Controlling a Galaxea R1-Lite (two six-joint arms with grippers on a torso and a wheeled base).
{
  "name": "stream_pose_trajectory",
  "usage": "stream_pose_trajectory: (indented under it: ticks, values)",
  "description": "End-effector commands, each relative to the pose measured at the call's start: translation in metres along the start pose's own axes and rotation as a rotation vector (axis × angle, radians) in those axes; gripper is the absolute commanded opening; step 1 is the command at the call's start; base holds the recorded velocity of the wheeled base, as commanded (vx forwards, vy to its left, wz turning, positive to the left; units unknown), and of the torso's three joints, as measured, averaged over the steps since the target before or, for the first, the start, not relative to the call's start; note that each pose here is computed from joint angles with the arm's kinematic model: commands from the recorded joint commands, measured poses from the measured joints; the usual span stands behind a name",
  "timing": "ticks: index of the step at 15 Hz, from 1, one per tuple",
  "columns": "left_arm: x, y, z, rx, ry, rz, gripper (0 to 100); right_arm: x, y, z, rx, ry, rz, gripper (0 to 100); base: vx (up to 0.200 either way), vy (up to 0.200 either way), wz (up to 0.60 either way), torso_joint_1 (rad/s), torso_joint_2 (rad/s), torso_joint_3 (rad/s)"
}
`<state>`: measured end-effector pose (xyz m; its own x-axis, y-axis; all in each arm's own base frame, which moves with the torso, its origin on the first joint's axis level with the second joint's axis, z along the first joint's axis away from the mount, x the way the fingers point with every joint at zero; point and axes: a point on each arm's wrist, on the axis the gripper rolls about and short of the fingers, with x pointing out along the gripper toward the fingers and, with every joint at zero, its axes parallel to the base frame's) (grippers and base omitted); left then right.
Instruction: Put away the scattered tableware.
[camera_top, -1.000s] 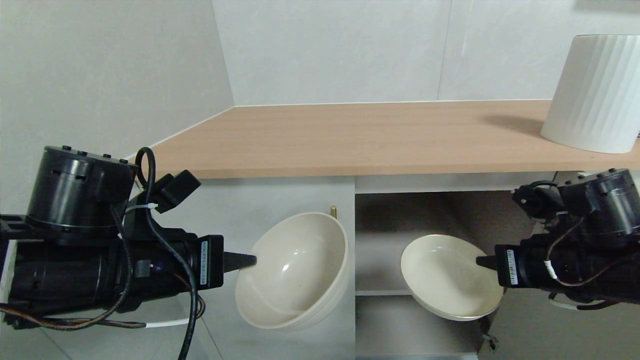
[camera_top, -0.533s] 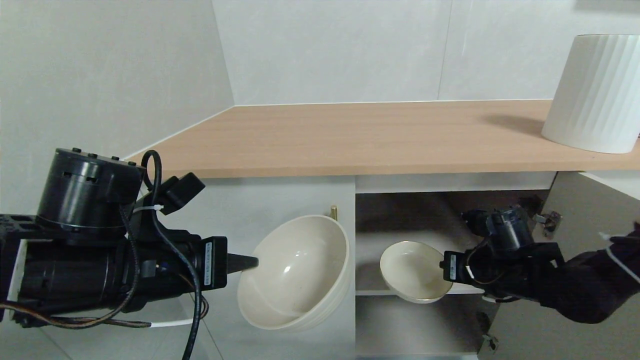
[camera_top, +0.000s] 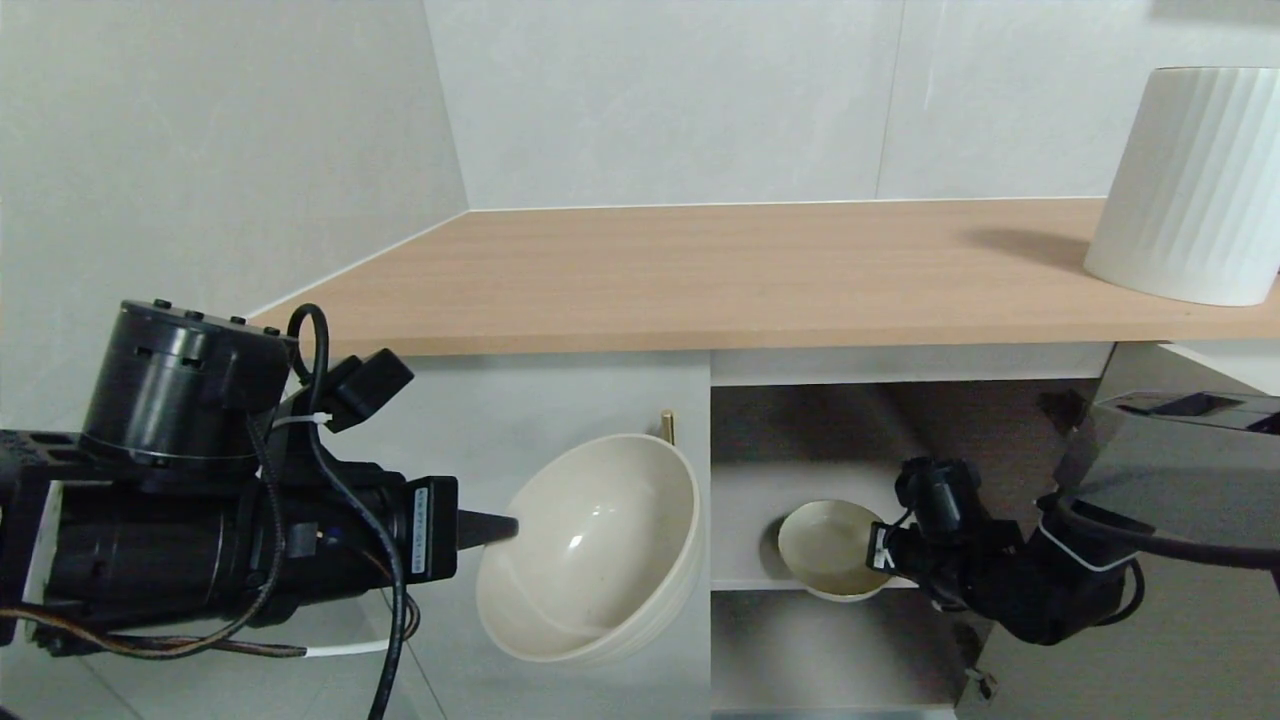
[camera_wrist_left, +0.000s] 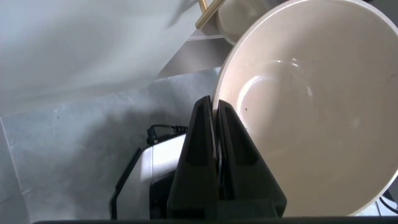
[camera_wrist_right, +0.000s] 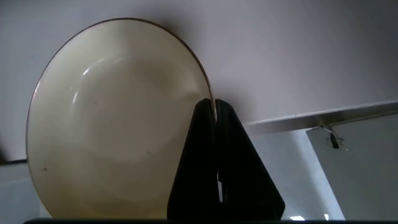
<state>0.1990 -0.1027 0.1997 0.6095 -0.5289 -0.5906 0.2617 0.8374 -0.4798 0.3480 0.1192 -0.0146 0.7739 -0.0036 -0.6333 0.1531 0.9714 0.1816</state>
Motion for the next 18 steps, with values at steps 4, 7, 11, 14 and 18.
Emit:
stream_pose_trajectory:
  ticks: [4, 7, 11, 14, 18]
  values:
    - [0.002, -0.002, -0.002, 0.007, 0.012, -0.005, 0, 0.024, -0.003, -0.009, -0.006, -0.002, -0.077, 0, 0.0, 0.0, 0.0, 0.0, 0.0, 0.0]
    - [0.003, -0.002, -0.002, 0.006, 0.016, -0.003, 0, 0.029, -0.004, -0.006, 0.004, -0.017, -0.083, 0, 0.0, 0.0, 0.0, 0.0, 0.0, 0.0]
    - [0.004, -0.002, -0.003, 0.007, 0.019, -0.004, 0, 0.04, -0.003, 0.002, 0.021, -0.049, -0.094, 0, 0.0, 0.0, 0.0, 0.0, 0.0, 0.0]
    - [0.004, -0.002, -0.003, 0.007, 0.02, -0.003, 0, 0.053, -0.002, 0.004, 0.029, -0.083, -0.133, 0, 0.0, 0.0, 0.0, 0.0, 0.0, 0.0]
    - [0.005, -0.002, -0.003, 0.008, 0.026, -0.003, 0, 0.059, -0.005, 0.01, 0.043, -0.103, -0.145, 0, 0.0, 0.0, 0.0, 0.0, 0.0, 0.0]
